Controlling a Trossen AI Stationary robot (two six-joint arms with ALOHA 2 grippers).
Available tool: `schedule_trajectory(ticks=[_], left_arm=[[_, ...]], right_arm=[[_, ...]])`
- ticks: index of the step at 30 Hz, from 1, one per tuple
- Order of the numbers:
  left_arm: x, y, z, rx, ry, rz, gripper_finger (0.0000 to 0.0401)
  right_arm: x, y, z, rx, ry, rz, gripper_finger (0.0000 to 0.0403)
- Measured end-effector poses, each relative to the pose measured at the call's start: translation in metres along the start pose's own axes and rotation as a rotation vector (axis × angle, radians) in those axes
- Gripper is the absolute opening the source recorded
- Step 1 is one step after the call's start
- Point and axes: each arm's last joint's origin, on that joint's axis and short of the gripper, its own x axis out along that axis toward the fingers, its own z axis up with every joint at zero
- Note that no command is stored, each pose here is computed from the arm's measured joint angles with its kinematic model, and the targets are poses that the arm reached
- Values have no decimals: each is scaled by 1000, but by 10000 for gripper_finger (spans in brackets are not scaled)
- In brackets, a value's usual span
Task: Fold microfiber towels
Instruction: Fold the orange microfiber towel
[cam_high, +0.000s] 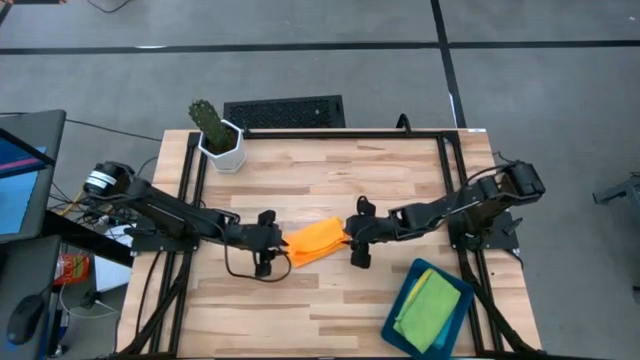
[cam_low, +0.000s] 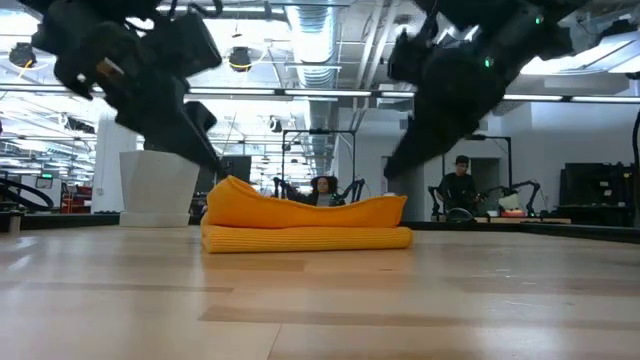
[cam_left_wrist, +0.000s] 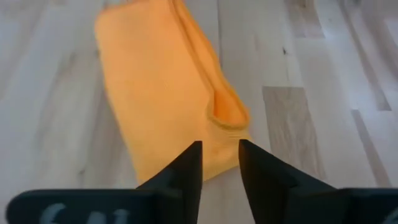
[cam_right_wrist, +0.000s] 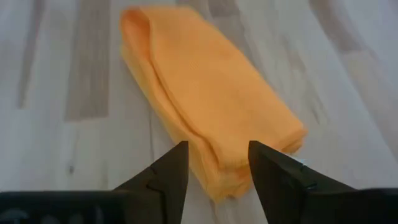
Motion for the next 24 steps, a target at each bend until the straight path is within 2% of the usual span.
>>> schedule_trajectory(ticks=[5, 8, 11, 13, 16, 20, 24], left_arm=[[-21, 2, 11, -21, -88, 22, 108], [-18, 3, 10, -34, -96, 79, 99], [-3, 5, -5, -55, -79, 109, 74], [9, 3, -8, -77, -101, 87, 55], [22, -1, -11, -81, -107, -6, 29], [35, -6, -17, -72, -66, -39, 6], [40, -7, -21, -71, -43, -78, 2]], right_arm=[[-9, -1, 12, 26, -103, 2, 172], [1, 1, 17, 44, -167, 30, 127], [21, 4, 12, 46, -172, 33, 75], [32, 4, 8, 57, -165, 33, 45], [46, 6, -2, 89, -120, 33, 13], [54, 17, -11, 108, -82, 69, 21], [54, 25, -19, 120, -64, 61, 41]])
